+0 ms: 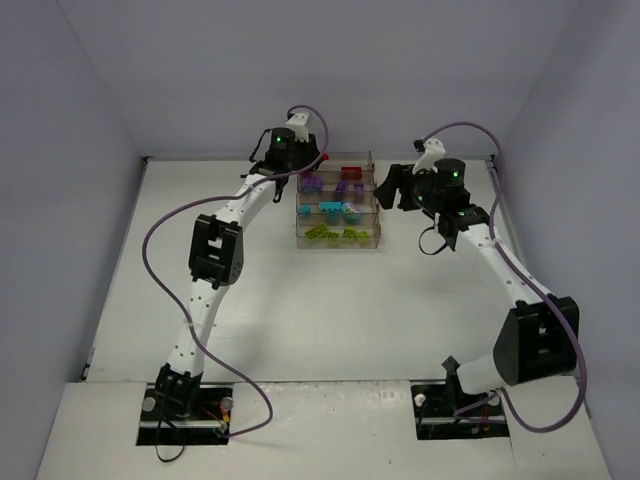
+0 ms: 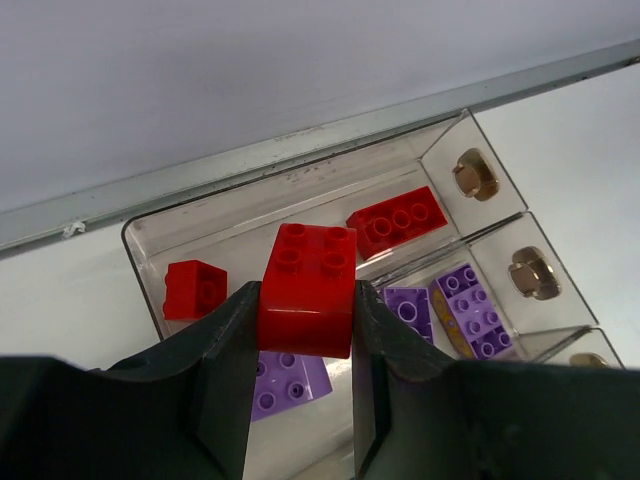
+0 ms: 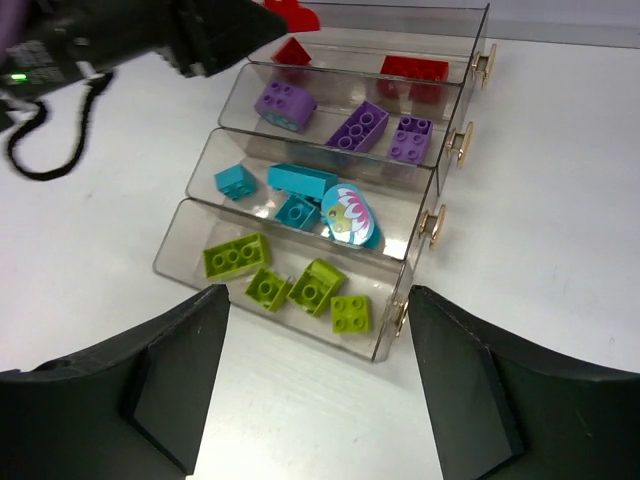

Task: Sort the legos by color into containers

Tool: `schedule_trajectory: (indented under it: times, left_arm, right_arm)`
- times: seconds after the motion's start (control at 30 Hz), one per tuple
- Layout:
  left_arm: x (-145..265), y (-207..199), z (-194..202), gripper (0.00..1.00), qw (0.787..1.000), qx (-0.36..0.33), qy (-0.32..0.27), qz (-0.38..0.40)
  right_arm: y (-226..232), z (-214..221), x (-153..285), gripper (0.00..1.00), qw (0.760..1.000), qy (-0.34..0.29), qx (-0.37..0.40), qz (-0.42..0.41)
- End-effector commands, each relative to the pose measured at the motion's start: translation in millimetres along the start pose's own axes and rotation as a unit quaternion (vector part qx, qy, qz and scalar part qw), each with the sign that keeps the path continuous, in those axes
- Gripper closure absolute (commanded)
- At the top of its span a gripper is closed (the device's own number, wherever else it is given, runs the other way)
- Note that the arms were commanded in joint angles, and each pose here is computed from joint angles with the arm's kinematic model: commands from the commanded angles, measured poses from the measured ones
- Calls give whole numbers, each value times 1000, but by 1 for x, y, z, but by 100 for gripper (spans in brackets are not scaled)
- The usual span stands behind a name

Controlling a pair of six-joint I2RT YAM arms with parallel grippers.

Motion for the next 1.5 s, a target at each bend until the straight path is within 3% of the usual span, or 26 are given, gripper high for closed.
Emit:
schedule_trajectory:
  times: [0.0, 0.27, 0.53, 0.63, 0.67, 0.7, 0.77, 0.83, 1.03, 1.07, 1.1, 1.17, 1.2, 1.33, 1.47]
  left_arm:
    - [12, -10, -75, 85, 996, -11, -93, 11]
    - [-3, 0, -57, 67, 997, -4, -81, -5]
    - [3, -2, -77, 35, 994, -8, -105, -5]
    - [21, -9, -105, 29, 991, -4, -132, -1]
    - [23, -9, -97, 28, 992, -1, -122, -3]
    - [46, -16, -131, 27, 987, -5, -158, -5]
    - [62, -11, -127, 25, 989, 0, -144, -27]
    - [107, -13, -161, 24, 985, -6, -162, -51]
    - [228, 7, -155, 23, 985, 30, -123, -120]
    - [264, 4, -168, 23, 981, 30, -145, -128]
    - [270, 13, -135, 23, 983, 36, -103, -149]
    - [318, 24, -133, 22, 972, 28, -109, -207]
    - [324, 32, -98, 22, 971, 14, -65, -229]
    - [391, 28, -67, 21, 959, 14, -72, -273]
    - [420, 16, -33, 19, 962, 38, -65, -263]
  right_arm:
    - [28, -25, 35, 30, 998, -57, 13, -37]
    - [18, -2, 51, 27, 999, -41, 21, -14]
    - [17, 6, 59, 23, 999, -38, 19, -10]
    - [16, 4, 64, 21, 999, -42, 25, 0]
    - [14, 2, 68, 20, 998, -45, 32, 8]
    - [10, -5, 71, 18, 997, -56, 38, 25]
    - [7, -14, 80, 11, 995, -70, 52, 45]
    - [1, -25, 90, 1, 991, -89, 60, 74]
    - [-17, -50, 123, 0, 977, -138, 44, 159]
    - [-21, -56, 128, 0, 972, -149, 41, 177]
    - [-33, -52, 134, 0, 966, -141, 32, 215]
    - [-35, -54, 142, 0, 963, -138, 60, 224]
    - [-36, -51, 144, 0, 962, -132, 74, 226]
    - [-42, -44, 164, 0, 954, -146, 76, 252]
    - [-46, -35, 174, 0, 949, -167, 32, 267]
Point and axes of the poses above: each gripper's point midway between its finger pads, its own x axis back along the fingers, its own y axis along the line the jaws close on, z = x × y, the point moved 2 cm from there along x, back along the fingers, and after that the axes turned 7 degrees about -x, right-handed, at the moved point
